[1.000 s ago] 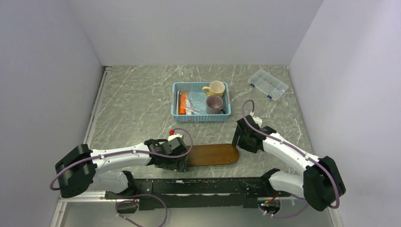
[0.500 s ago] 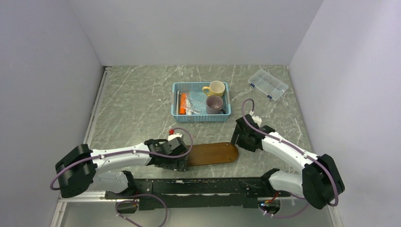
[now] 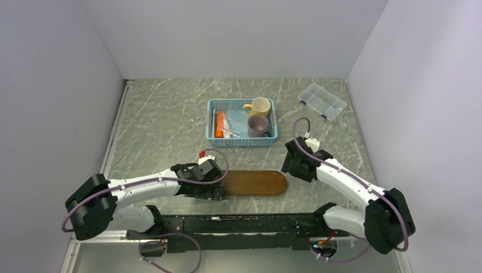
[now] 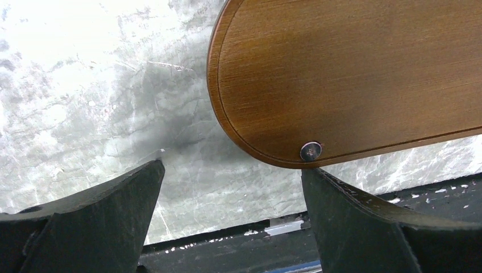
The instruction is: Prepare toiletry sets of a toothbrush and toothpaste on the tray
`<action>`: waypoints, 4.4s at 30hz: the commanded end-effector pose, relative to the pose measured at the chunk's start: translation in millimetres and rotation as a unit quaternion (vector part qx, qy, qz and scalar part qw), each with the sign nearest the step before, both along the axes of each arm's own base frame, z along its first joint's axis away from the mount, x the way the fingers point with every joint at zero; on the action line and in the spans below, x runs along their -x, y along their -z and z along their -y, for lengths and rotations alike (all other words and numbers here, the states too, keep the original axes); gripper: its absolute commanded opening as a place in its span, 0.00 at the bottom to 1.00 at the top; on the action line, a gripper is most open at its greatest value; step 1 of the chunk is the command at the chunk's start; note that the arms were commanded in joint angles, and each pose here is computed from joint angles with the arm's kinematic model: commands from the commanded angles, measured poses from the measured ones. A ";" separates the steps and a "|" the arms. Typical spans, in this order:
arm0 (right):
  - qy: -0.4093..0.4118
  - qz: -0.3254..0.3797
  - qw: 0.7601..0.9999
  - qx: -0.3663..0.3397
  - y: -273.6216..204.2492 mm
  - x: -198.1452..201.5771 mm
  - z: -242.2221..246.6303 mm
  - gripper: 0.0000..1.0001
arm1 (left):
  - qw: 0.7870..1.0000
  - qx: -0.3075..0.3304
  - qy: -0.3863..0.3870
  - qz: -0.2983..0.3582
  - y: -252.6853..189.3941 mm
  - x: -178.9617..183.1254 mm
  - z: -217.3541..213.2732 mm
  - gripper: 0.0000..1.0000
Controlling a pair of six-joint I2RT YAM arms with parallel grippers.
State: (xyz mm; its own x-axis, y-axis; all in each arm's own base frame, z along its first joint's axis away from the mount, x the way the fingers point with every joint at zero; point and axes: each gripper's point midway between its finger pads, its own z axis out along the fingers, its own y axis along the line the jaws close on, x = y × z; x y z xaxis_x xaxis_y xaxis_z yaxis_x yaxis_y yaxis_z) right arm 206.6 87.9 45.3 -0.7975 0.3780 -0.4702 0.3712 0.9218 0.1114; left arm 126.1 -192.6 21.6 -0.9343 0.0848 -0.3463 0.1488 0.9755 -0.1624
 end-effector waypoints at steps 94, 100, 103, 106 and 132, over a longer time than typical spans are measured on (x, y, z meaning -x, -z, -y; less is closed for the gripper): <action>-0.236 0.047 0.970 0.019 -57.2 -197.9 -173.8 0.36 | 0.960 0.049 -0.006 0.276 -179.8 -125.7 -80.7 0.99; -0.243 0.038 0.969 0.026 -46.7 -197.5 -177.0 0.31 | 0.960 0.049 -0.005 0.274 -178.7 -125.8 -80.3 0.99; -0.245 0.035 0.969 0.030 -43.4 -197.5 -177.8 0.28 | 0.961 0.048 -0.005 0.273 -178.4 -125.9 -80.4 0.99; -0.246 0.035 0.968 0.030 -44.3 -198.1 -178.5 0.23 | 0.961 0.048 -0.004 0.273 -178.6 -125.9 -80.0 0.99; -0.271 0.080 0.957 0.067 -93.5 -207.5 -168.5 0.00 | 0.962 0.043 -0.006 0.269 -176.3 -126.5 -81.4 0.99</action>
